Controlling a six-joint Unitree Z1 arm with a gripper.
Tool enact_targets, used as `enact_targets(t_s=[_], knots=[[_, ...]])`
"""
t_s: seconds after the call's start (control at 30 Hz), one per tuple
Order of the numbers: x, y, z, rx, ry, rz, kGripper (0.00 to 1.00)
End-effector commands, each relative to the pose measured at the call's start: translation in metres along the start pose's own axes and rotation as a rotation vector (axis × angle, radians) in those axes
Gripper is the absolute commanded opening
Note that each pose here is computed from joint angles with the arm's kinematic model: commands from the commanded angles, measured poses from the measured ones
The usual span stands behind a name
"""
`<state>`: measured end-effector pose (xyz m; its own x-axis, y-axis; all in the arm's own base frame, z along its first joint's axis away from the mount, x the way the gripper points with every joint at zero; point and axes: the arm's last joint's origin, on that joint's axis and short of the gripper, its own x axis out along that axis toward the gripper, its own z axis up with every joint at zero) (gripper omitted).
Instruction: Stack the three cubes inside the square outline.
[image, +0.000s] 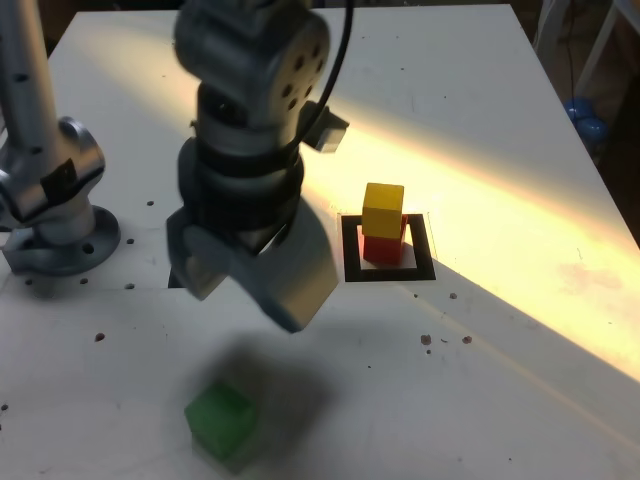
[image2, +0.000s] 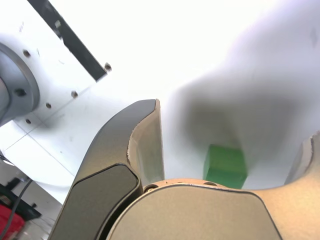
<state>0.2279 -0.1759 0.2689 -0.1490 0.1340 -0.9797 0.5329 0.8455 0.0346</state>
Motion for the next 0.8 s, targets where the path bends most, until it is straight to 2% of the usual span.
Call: enact_targets(t_s=[0.0,0.3,0.5,0.63,0.77], knots=[[0.002,-0.012,-0.002,0.020,-0.001,0.003,0.98],[0.026,-0.068,0.012,0.112,0.022,0.005,0.96],[0.039,-0.080,0.025,0.128,0.043,0.001,0.91],[0.041,-0.081,0.028,0.124,0.049,-0.001,0.79],[0.042,-0.082,0.031,0.114,0.052,0.003,0.60]])
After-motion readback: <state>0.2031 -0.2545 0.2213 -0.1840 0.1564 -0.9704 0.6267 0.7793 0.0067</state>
